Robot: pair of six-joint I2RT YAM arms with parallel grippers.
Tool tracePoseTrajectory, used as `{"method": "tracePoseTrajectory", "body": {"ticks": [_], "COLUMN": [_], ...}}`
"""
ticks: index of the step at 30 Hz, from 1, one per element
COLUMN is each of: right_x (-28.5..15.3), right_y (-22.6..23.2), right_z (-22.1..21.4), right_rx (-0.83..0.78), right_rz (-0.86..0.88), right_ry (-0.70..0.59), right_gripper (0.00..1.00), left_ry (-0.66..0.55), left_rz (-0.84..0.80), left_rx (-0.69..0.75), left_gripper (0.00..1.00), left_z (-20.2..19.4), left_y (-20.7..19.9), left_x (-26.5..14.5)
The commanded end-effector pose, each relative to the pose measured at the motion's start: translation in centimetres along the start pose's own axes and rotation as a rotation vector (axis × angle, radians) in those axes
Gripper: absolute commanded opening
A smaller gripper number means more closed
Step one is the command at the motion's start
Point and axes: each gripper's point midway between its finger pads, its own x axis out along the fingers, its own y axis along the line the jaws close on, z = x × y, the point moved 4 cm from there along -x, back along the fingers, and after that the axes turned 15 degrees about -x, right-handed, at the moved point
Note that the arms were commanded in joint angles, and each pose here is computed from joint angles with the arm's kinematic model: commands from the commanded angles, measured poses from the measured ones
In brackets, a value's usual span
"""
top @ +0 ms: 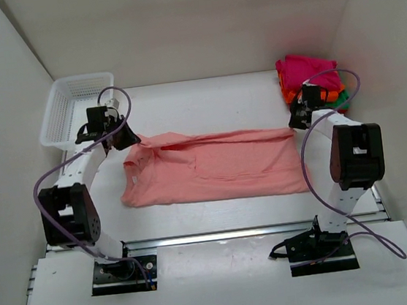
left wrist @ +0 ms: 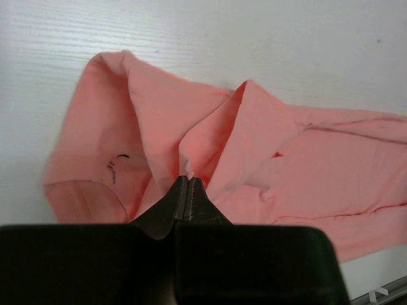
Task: Fold and stack the t-shirts
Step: Fold the other side of the tshirt into a rectangle
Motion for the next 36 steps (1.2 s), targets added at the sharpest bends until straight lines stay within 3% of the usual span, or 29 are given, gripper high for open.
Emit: {"method": "tracePoseTrajectory", "body": {"ticks": [1, 6, 17, 24, 36], "right_x": [-2.2, -3.1, -6.0, -6.8, -7.6], "right_y": [0.6, 1.7, 1.6, 0.6, -0.5], "right_z": [2.6, 0.8, -3.2, -5.6, -5.9], "right_rx": [-0.035, -0.034, 0.022, 0.064, 0.127], "right_rz": [0.033, 0.092, 0.144, 0.146, 0.142], "right_ry": [-0.128, -0.129, -0.160, -0.144, -0.148], "right_gripper": [0.00, 0.00, 0.00, 0.00, 0.00], "left_ry": [-0.054, -0.079, -0.045, -0.073, -0.104], "left_rz": [-0.092, -0.097, 0.029, 0.086, 0.153], "left_rx": [0.060, 0.065, 0.003, -0.005, -0.032], "left_gripper": [0.00, 0.00, 0.00, 0.00, 0.00], "left_z": [-0.1, -1.2, -8.1, -8.0, -7.6], "left_y": [-2.6, -3.2, 2.7, 4.2, 5.5], "left_x": [-3.6, -6.9, -7.8, -8.0, -9.0]}}
